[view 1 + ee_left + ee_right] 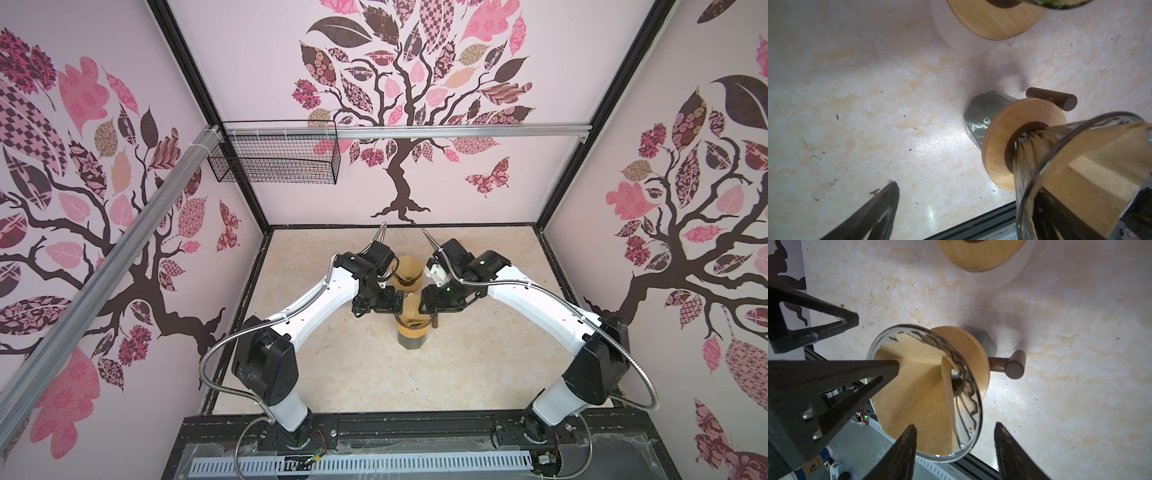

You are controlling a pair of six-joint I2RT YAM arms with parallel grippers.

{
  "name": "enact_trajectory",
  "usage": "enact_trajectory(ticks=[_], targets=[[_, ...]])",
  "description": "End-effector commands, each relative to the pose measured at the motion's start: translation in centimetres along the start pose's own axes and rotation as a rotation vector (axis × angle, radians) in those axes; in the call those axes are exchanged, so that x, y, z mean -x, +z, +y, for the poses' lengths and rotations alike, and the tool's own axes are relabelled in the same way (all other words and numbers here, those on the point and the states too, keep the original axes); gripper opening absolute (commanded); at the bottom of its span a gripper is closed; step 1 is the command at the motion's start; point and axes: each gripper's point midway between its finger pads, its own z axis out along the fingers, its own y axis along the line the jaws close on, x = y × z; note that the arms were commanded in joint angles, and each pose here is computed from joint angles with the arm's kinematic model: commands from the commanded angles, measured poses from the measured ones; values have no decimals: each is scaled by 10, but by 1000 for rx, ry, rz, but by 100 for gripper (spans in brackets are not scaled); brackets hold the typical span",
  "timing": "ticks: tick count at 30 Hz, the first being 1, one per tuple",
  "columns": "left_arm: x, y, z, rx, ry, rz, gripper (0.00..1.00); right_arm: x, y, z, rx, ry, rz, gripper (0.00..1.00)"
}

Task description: Place the coffee filter in the dripper

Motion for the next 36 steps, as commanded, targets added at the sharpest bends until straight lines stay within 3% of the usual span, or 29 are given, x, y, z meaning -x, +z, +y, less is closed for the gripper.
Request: enact_trajectory(ticks=[1, 13, 36], targets=[[-2, -12, -3, -23, 1, -33, 98, -5, 2, -1, -16, -17, 12, 61], [-8, -22, -3, -21, 20, -34, 98, -12, 10, -13, -66, -12, 41, 59], [-2, -3, 7, 47, 8, -10, 98, -21, 16, -27, -114, 1, 50, 59]])
